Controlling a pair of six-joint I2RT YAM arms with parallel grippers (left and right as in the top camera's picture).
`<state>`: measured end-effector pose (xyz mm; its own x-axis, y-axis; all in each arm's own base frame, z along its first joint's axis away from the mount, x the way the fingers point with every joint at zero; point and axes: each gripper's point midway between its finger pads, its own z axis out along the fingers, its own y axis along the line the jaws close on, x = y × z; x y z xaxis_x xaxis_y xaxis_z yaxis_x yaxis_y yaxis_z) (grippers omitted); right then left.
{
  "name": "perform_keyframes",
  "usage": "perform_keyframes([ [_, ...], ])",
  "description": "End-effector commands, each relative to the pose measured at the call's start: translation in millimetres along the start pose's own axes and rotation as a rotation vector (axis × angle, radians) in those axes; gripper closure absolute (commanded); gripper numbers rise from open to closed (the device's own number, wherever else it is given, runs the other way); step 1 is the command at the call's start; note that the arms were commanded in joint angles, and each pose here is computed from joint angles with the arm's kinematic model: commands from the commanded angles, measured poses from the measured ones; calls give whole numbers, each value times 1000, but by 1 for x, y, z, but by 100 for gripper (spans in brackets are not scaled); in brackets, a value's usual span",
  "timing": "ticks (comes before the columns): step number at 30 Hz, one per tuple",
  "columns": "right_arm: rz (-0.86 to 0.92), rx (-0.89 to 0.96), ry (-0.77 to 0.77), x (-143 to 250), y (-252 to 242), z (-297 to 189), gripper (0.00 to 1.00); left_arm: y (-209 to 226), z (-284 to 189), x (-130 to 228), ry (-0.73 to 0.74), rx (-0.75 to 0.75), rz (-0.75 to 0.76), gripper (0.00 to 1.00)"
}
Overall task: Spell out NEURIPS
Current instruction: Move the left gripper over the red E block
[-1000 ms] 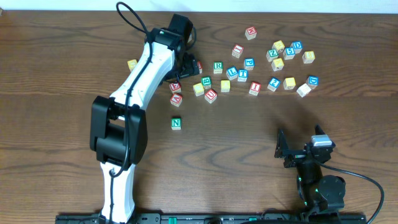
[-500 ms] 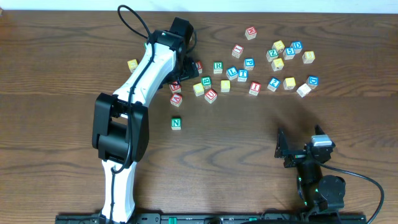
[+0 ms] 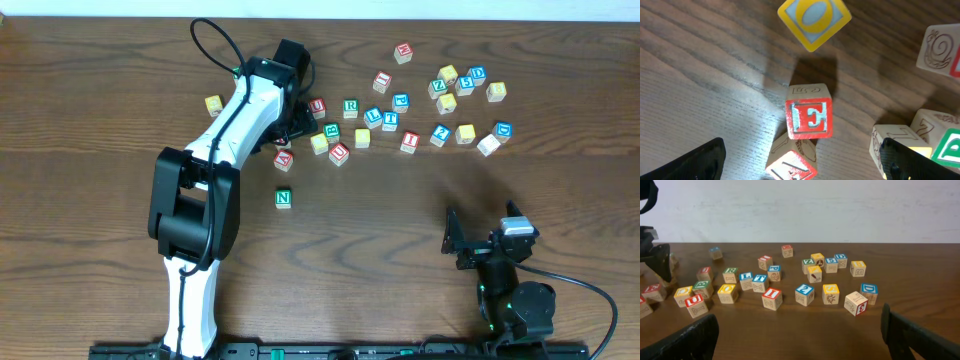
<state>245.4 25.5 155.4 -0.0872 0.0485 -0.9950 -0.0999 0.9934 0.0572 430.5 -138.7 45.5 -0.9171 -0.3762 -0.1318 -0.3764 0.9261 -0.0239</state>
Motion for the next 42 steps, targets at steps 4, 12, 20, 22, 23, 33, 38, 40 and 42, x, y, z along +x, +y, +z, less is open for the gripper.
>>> perform_keyframes([
  [4,9,-7,1,1,2,0,1,6,13,2,10,-34,-7,3],
  [12,9,-7,1,1,2,0,1,7,24,5,27,-49,2,4],
  [20,9,-7,1,1,2,0,1,6,25,4,25,-48,2,4],
  [22,9,-8,1,1,2,0,1,7,26,4,26,-49,2,4],
  [23,9,-7,1,1,2,0,1,7,26,4,26,-49,2,4],
  [33,8,-7,1,1,2,0,1,8,37,8,44,-65,4,4],
  [38,9,-8,1,1,2,0,1,9,37,8,44,-65,11,4],
  [40,9,-8,1,1,2,0,1,9,37,8,44,-66,11,9],
  [42,9,-8,1,1,2,0,1,8,37,7,43,-64,11,12],
])
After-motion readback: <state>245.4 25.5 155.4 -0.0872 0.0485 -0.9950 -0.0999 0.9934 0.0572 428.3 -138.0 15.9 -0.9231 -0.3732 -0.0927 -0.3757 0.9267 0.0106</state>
